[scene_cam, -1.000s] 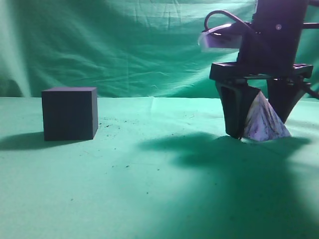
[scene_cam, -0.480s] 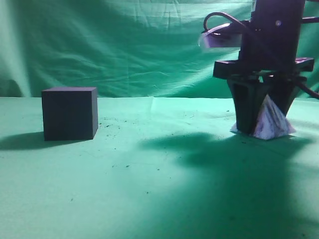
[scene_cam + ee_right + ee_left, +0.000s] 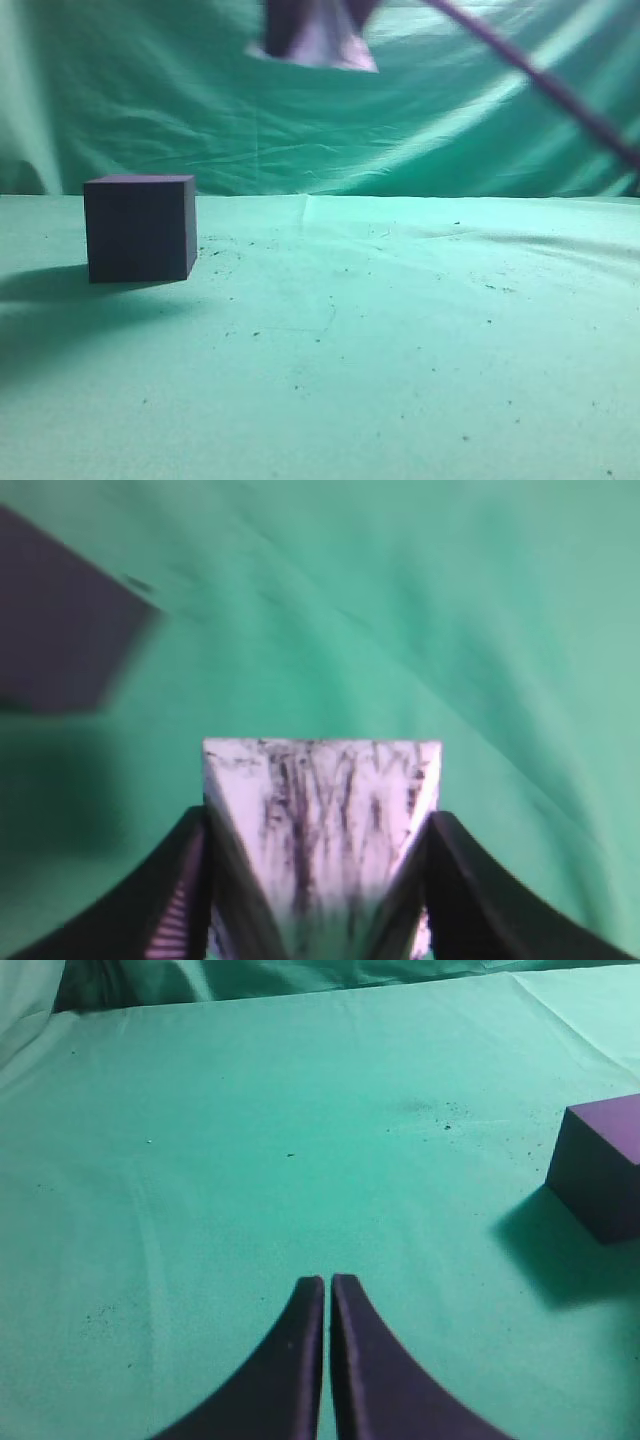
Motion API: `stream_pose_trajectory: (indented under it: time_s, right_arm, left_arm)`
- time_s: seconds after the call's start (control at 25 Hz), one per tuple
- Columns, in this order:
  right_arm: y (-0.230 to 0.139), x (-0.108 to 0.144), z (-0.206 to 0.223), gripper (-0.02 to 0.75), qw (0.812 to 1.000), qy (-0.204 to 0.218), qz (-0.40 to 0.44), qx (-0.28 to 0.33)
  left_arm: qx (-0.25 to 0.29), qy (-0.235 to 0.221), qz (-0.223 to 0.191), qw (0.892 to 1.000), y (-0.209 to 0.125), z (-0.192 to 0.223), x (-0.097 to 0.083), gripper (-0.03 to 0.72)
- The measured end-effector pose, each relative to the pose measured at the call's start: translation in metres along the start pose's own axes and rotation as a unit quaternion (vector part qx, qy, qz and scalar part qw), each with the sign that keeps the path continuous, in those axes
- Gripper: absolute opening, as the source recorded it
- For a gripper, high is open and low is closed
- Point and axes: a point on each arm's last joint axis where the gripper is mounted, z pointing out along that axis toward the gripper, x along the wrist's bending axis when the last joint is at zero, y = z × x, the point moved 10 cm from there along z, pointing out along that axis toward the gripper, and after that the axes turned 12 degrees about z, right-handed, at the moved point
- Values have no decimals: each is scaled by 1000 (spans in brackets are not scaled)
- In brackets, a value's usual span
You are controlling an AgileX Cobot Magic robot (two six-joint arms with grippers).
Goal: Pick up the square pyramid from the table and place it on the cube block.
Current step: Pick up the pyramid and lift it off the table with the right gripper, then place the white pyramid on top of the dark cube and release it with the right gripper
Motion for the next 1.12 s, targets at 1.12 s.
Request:
stream_pose_trajectory:
  time_s: [1.12]
  right_arm:
    - [36,100,76,435,996,24,-79,34]
  left_arm:
    - [0,0,0,1000,0,0,0,0]
